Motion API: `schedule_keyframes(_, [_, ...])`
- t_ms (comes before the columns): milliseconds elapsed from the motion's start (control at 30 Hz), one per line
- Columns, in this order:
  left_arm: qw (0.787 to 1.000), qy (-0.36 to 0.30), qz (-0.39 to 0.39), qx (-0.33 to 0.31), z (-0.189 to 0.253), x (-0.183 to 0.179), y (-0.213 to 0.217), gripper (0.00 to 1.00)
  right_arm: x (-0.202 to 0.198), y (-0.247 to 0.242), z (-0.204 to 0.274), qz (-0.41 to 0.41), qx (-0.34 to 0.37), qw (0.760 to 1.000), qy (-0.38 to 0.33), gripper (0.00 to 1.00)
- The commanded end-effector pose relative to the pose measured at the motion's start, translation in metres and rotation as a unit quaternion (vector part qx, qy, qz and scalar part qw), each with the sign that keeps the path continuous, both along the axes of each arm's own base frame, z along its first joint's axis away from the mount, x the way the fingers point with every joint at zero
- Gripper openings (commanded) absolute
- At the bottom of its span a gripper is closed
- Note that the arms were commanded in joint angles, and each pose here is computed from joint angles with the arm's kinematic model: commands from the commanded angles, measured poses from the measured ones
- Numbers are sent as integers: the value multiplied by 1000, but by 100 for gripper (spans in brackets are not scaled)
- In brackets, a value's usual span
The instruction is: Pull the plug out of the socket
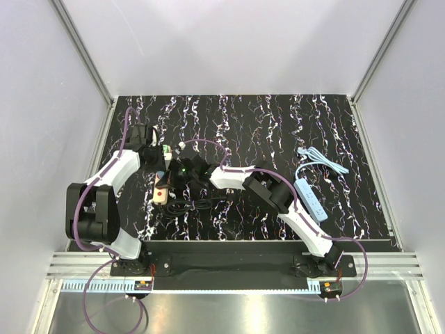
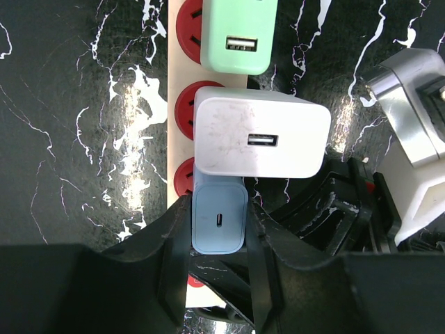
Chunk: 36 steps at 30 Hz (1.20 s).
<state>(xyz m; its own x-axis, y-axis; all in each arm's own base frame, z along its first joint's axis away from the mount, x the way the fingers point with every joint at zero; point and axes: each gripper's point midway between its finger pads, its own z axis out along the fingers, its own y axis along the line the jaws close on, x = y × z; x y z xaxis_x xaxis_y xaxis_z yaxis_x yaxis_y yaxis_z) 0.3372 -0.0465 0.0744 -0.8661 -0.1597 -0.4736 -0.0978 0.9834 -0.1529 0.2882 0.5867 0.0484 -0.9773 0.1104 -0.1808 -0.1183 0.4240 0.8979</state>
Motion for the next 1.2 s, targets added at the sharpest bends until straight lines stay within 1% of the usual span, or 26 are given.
schedule_keyframes(0, [999,-45,15,21,29,9,4,0,-6,-35,-79,-24,-117,992,36,0])
schedule_keyframes(67, [998,-40,24,43,29,6,9,0,-9,-33,-81,-17,-114,993,39,0])
schedule_keyframes(133, [998,-38,23,39,28,5,8,0,-14,-34,-89,-10,-116,992,47,0])
schedule_keyframes(233, [999,-26,12,14,23,5,-2,0,-15,-37,-95,-13,-125,991,55,0])
schedule_keyframes(300, [1000,-21,-4,-20,21,6,-15,0,-14,-37,-95,-14,-126,990,55,0])
schedule_keyframes(400, [999,-26,-11,-33,23,6,-20,0,-13,-38,-95,-17,-128,990,53,0])
schedule_keyframes(467, [999,-34,-2,-15,27,8,-13,0,-12,-37,-95,-18,-127,990,52,0])
schedule_keyframes(500, [999,-42,12,15,30,9,-4,0,-12,-37,-96,-18,-127,990,53,0])
schedule_keyframes(533, [998,-53,17,29,37,9,0,0,-11,-37,-95,-19,-127,990,53,0])
schedule_keyframes(600, [997,-56,22,42,39,7,3,0,-12,-36,-96,-19,-127,990,52,0])
schedule_keyframes(667, [998,-51,19,33,36,6,0,0,-12,-37,-96,-20,-128,990,51,0])
schedule_keyframes(733, [999,-48,6,7,34,7,-9,0,-11,-38,-98,-23,-130,990,53,0])
schedule_keyframes(767, [999,-43,8,5,30,7,-9,0,-12,-38,-101,-24,-133,989,55,0])
schedule_keyframes(800, [999,-42,-1,-14,30,7,-15,0,-11,-39,-101,-26,-133,989,58,0])
schedule_keyframes(833, [999,-43,-3,-17,30,7,-16,0,-12,-39,-102,-27,-134,989,60,0])
schedule_keyframes(933, [999,-50,6,2,33,10,-9,0,-11,-41,-104,-35,-139,988,60,0])
schedule_keyframes(1000, [998,-60,21,29,38,12,3,0,-10,-42,-104,-41,-142,987,61,0])
schedule_keyframes(1067, [997,-64,23,34,40,12,5,0,-9,-43,-104,-45,-143,987,61,0])
schedule_keyframes(1167, [998,-48,6,-30,28,9,-11,0,-11,-44,-105,-42,-141,987,62,0])
